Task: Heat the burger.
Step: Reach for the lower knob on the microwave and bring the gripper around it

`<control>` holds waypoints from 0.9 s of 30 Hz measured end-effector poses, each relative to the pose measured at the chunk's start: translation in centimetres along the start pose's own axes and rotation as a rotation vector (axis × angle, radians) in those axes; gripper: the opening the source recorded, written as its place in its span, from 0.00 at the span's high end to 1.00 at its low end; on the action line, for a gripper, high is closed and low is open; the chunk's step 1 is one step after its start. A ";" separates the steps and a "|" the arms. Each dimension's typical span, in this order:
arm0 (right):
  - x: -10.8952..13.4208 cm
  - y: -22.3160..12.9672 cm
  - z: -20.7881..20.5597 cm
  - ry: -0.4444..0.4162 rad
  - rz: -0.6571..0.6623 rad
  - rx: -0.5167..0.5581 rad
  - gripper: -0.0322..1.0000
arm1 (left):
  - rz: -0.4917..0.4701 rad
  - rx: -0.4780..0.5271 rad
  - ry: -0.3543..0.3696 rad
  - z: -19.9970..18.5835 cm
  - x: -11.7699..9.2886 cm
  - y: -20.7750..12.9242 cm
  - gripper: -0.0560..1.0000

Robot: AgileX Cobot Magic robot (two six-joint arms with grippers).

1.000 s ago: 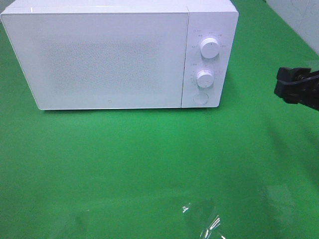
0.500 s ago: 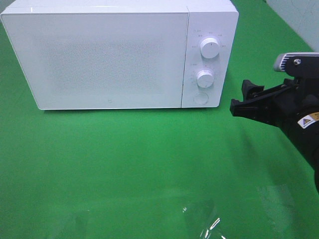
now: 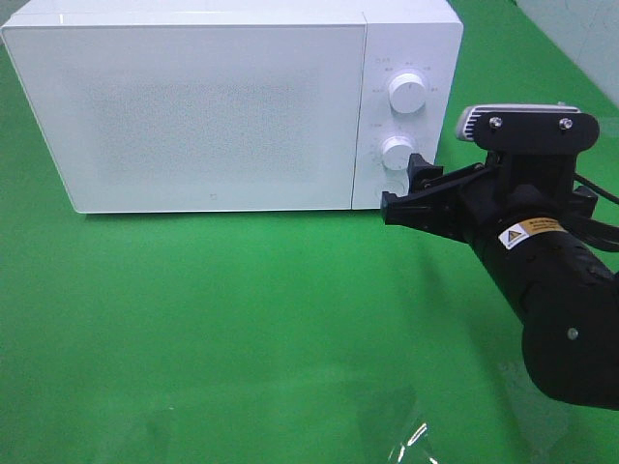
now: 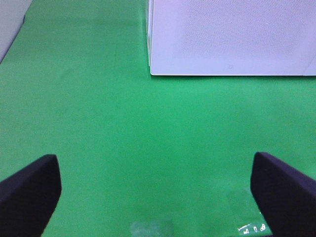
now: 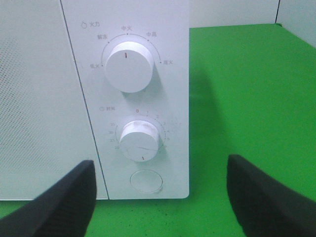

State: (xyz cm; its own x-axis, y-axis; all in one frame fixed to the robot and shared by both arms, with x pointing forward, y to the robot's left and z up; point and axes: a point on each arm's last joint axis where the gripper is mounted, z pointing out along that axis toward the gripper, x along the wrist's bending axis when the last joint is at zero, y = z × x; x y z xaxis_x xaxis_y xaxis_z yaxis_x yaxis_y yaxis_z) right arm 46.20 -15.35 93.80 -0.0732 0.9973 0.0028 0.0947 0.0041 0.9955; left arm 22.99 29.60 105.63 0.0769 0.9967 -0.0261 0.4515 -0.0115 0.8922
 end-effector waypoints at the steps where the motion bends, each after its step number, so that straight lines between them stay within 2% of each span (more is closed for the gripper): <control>1: 0.1 0.0 0.2 -0.005 0.005 -0.002 0.27 | 0.000 0.000 0.000 0.0 0.0 0.0 0.04; 11: 0.7 0.6 0.9 -0.008 0.029 -0.026 0.23 | 0.000 0.000 0.000 0.0 0.0 0.0 0.04; 23: 3.3 -2.2 4.1 -0.007 -0.011 0.013 0.23 | 0.000 0.000 0.000 0.0 0.0 0.0 0.04; 27: 3.2 -2.5 5.7 -0.010 -0.016 0.009 0.23 | 0.000 0.000 0.000 0.0 0.0 0.0 0.04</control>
State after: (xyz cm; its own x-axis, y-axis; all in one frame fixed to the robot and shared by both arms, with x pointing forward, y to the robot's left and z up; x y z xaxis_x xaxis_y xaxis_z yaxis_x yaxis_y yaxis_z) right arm 51.38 -11.72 90.75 -0.0652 0.9978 -0.0145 0.1025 0.0211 0.9945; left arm 22.99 29.60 105.63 0.0769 0.9967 -0.0261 0.4515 -0.0115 0.8922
